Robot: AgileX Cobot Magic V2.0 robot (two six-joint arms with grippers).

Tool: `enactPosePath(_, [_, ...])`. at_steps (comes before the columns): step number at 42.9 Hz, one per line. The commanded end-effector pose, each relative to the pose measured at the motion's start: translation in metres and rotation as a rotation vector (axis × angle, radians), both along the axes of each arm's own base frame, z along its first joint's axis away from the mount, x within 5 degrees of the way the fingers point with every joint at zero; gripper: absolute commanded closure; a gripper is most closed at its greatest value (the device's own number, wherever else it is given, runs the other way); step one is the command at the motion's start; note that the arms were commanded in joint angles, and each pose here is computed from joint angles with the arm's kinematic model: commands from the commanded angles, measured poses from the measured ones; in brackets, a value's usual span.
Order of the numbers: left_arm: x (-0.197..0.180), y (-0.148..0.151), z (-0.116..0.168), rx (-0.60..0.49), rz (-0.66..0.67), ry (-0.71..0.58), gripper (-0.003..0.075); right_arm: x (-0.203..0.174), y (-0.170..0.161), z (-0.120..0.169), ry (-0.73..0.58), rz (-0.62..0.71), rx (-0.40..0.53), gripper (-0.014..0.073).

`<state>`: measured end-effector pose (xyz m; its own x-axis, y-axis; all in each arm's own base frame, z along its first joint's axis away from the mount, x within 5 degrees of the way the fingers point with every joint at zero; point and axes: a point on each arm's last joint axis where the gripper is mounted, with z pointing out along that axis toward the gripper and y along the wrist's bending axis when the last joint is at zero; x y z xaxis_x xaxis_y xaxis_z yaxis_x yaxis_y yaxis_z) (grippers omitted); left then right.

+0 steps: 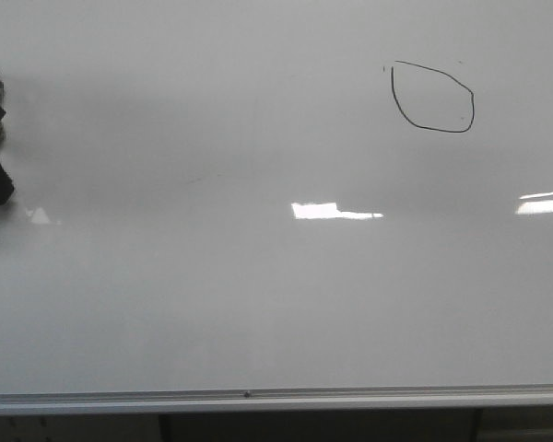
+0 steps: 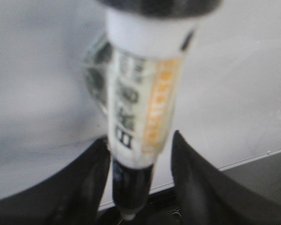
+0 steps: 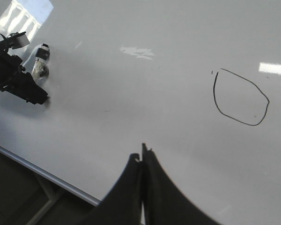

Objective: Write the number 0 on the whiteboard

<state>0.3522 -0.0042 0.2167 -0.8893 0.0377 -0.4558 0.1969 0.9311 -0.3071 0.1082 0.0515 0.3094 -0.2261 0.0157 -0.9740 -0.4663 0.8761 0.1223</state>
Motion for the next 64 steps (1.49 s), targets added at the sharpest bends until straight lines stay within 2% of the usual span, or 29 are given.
enactPosePath(1, [0.011,0.005,0.021,0.025,0.072,-0.142,0.0199,0.001,-0.003,0.011,-0.037,-0.034,0.033,0.0665])
enactPosePath(5, [0.008,0.005,0.021,0.046,0.045,-0.127,0.0108,0.001,-0.003,0.011,-0.037,-0.034,0.033,0.0665])
enactPosePath(9, [0.003,0.005,0.025,0.058,0.013,-0.113,0.0076,0.002,-0.003,0.011,-0.04,-0.037,0.033,0.0665])
enactPosePath(17, [-0.018,-0.001,0.05,0.041,-0.06,-0.089,0.0077,0.003,-0.005,0.012,-0.058,-0.064,0.038,0.0665])
enactPosePath(30, [-0.054,-0.001,0.105,0.104,-0.058,-0.217,0.0096,0.003,-0.006,0.013,-0.066,-0.076,0.04,0.0665])
enactPosePath(34, [-0.067,-0.003,0.119,0.104,-0.07,-0.245,0.0179,0.003,-0.006,0.013,-0.066,-0.076,0.04,0.0665])
enactPosePath(37, [-0.076,-0.005,0.128,0.1,-0.079,-0.261,0.0289,0.003,-0.006,0.013,-0.066,-0.076,0.04,0.0665])
enactPosePath(47, [-0.096,-0.008,0.144,0.099,-0.102,-0.289,0.0734,0.003,-0.006,0.013,-0.066,-0.076,0.04,0.0665])
enactPosePath(58, [-0.117,-0.008,0.166,0.12,-0.069,-0.416,0.0739,0.003,-0.006,0.013,-0.066,-0.076,0.04,0.0665])
enactPosePath(64, [-0.143,-0.006,0.178,0.152,0.017,-0.602,0.0739,0.004,-0.007,0.014,-0.082,-0.087,0.029,0.0665])
